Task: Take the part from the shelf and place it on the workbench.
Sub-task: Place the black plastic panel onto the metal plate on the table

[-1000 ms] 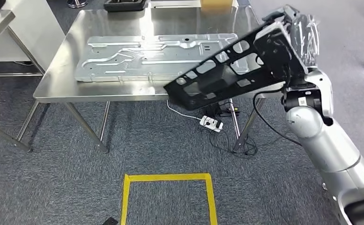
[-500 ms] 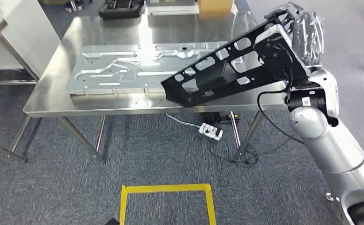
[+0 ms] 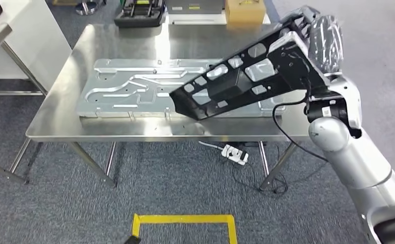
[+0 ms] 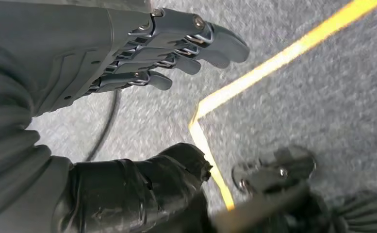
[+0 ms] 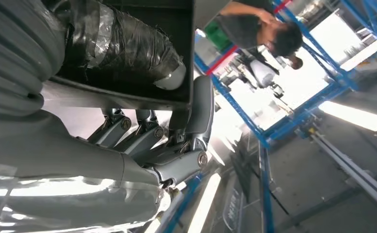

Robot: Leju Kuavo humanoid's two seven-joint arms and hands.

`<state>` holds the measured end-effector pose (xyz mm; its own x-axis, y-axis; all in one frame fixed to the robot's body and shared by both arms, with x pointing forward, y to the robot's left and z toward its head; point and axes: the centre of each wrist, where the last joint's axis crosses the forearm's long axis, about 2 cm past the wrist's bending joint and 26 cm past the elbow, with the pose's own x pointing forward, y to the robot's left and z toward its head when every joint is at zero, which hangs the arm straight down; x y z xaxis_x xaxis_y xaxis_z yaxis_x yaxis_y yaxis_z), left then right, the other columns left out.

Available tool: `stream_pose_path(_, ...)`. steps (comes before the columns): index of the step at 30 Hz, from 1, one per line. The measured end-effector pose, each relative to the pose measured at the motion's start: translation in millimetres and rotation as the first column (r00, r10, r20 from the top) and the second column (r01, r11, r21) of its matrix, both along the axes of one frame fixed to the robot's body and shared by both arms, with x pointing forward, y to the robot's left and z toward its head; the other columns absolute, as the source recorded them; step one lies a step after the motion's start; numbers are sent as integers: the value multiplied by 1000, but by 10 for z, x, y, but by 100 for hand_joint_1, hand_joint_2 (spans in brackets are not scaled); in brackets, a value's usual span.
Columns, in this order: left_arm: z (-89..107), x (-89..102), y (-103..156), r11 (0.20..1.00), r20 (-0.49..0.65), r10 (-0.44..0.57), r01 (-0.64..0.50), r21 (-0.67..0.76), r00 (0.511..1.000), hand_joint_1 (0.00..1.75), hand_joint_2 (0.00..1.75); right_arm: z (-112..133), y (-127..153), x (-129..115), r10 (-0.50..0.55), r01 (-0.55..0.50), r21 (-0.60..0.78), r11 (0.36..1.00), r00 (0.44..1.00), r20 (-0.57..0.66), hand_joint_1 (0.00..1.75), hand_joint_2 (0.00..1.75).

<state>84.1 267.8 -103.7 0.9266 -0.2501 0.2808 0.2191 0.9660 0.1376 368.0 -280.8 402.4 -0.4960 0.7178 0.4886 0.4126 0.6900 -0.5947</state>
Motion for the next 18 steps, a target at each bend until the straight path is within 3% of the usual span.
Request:
stream_pose_path(8, 123, 387, -380, 999, 18, 30, -30, -29, 999, 0, 175, 185, 220, 106, 52, -53, 19, 998, 997, 49, 175, 175)
stream_pose_path(18, 232, 677, -507, 997, 39, 75, -75, 8, 996, 0, 175, 298, 369, 255, 51, -53, 27, 998, 997, 54, 175, 175)
